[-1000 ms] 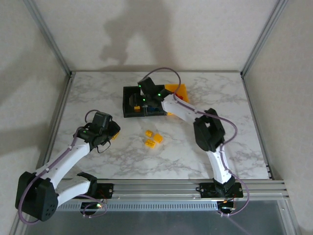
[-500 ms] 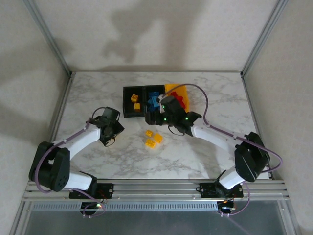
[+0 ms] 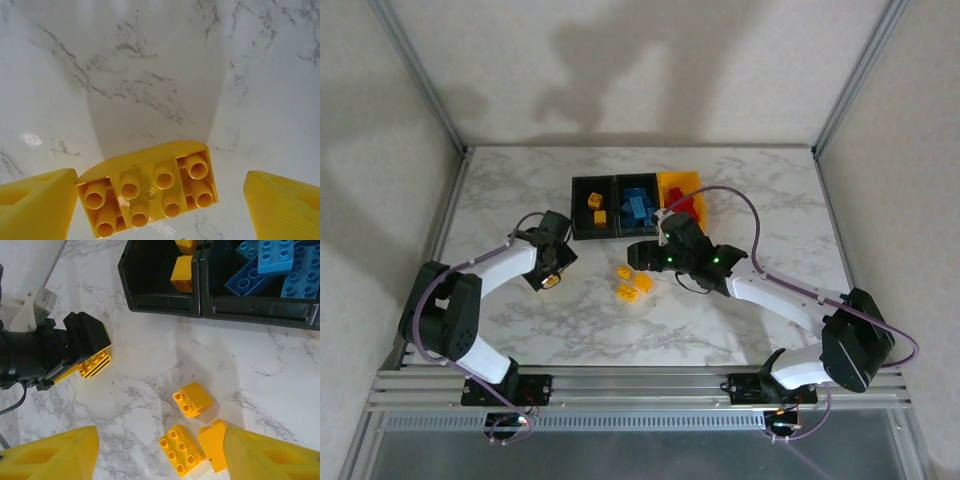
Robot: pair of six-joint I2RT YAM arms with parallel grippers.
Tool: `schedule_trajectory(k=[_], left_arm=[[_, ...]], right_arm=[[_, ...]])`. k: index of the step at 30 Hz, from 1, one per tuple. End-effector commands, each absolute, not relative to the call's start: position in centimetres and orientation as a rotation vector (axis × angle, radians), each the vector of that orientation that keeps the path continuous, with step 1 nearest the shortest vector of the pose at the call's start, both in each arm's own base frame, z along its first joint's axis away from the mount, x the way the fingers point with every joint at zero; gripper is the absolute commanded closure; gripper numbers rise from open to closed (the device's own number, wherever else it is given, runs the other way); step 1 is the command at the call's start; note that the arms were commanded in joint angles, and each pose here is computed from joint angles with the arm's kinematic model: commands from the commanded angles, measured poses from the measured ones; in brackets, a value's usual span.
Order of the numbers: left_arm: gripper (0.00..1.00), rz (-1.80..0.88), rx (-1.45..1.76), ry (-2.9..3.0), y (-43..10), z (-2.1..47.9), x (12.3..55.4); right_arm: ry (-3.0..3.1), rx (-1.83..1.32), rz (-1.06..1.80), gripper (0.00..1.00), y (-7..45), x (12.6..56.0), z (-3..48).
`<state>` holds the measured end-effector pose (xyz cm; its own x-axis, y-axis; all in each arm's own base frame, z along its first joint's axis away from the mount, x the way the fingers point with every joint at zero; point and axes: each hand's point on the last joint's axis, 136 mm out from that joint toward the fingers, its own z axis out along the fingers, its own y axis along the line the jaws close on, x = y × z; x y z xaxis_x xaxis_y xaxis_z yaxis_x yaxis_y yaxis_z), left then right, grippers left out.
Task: Sort the legos into containers by color
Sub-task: Pick up the lego from the middle-left of the table.
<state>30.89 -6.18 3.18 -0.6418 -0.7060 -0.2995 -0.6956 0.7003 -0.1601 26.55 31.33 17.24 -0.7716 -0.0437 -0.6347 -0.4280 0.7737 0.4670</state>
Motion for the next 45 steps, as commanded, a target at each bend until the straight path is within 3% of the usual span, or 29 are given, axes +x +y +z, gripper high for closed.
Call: schedule_trajectory(k=[1,13,16,18,23,39,45], left_arm=[[0.14,0.036,-1.140,2.547,-5.2,3.3,31.3],[0.21,0.063,-1.145,2.614,-5.5,1.2,30.4],[0.28,0.063,-1.141,2.615,-5.5,1.2,30.3],[0.38,0.051,-1.130,2.617,-5.6,1.4,30.5],[0.41,0.015,-1.111,2.604,-6.0,2.5,31.2],[0.44,-0.183,-1.016,2.459,-10.0,9.9,41.1],[0.44,-0.176,-0.994,2.440,-11.1,10.2,44.9]], right_arm=[[2.323,-0.331,0.818,0.33,31.2,26.5,18.0],[2.324,-0.306,0.774,0.33,30.5,26.7,17.7],[2.322,-0.300,0.765,0.33,30.3,26.8,17.7],[2.315,-0.298,0.764,0.33,30.3,26.9,17.8],[2.303,-0.308,0.772,0.33,30.2,26.7,18.1],[2.326,-0.288,0.814,0.34,29.4,25.3,17.0],[2.323,-0.278,0.811,0.34,29.2,25.3,17.2]])
